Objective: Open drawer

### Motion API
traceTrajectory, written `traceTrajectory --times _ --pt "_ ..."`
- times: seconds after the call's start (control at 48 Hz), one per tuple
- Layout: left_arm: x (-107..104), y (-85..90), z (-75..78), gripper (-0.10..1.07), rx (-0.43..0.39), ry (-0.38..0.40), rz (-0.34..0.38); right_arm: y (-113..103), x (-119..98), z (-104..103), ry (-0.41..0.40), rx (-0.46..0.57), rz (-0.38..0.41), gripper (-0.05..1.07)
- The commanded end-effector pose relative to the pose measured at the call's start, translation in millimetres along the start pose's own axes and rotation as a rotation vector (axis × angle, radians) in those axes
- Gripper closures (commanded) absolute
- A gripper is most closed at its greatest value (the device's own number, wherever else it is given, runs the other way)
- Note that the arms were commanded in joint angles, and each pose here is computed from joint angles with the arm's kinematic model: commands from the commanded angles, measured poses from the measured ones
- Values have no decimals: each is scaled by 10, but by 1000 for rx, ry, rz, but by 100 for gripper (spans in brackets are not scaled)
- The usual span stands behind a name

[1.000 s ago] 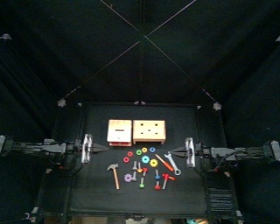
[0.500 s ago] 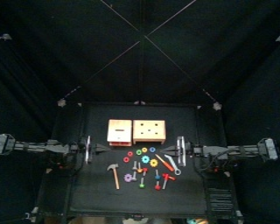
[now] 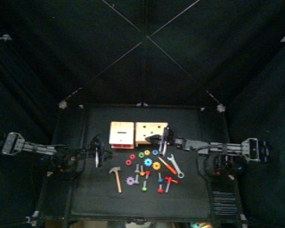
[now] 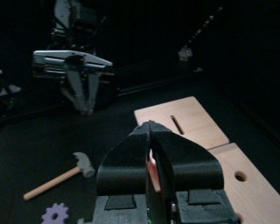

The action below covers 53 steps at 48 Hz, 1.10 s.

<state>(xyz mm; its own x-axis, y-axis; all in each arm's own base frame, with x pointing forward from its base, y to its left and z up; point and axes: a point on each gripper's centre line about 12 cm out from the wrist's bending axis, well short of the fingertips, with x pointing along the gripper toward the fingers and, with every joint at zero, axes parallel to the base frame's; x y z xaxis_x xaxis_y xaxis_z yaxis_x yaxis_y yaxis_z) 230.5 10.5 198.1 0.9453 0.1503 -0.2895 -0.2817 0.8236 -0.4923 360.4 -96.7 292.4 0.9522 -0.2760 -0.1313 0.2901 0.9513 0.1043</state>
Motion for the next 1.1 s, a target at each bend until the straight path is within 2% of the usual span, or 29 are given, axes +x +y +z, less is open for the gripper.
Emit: traceTrajectory --times 0.0,0.083,0.167,0.354,0.521,0.833,1.083 --pt "48 6 11 12 -52 -2 26 -42 148 147 -37 4 -13 100" --pt "97 52 -33 3 -105 19 67 -84 318 124 -19 4 -24 100" --pt "151 99 -75 -1 -164 36 112 -119 478 97 2 15 -35 100" --pt "258 212 -173 -2 -275 70 213 -185 841 39 112 54 -53 100" --pt "302 249 -210 -2 -322 81 253 -219 1097 39 210 48 -56 100" --pt "306 384 -130 -2 -420 -15 340 -462 1533 -38 309 25 -94 100" --pt "316 418 -100 -2 -478 -36 371 -607 1746 -165 405 30 -116 100"
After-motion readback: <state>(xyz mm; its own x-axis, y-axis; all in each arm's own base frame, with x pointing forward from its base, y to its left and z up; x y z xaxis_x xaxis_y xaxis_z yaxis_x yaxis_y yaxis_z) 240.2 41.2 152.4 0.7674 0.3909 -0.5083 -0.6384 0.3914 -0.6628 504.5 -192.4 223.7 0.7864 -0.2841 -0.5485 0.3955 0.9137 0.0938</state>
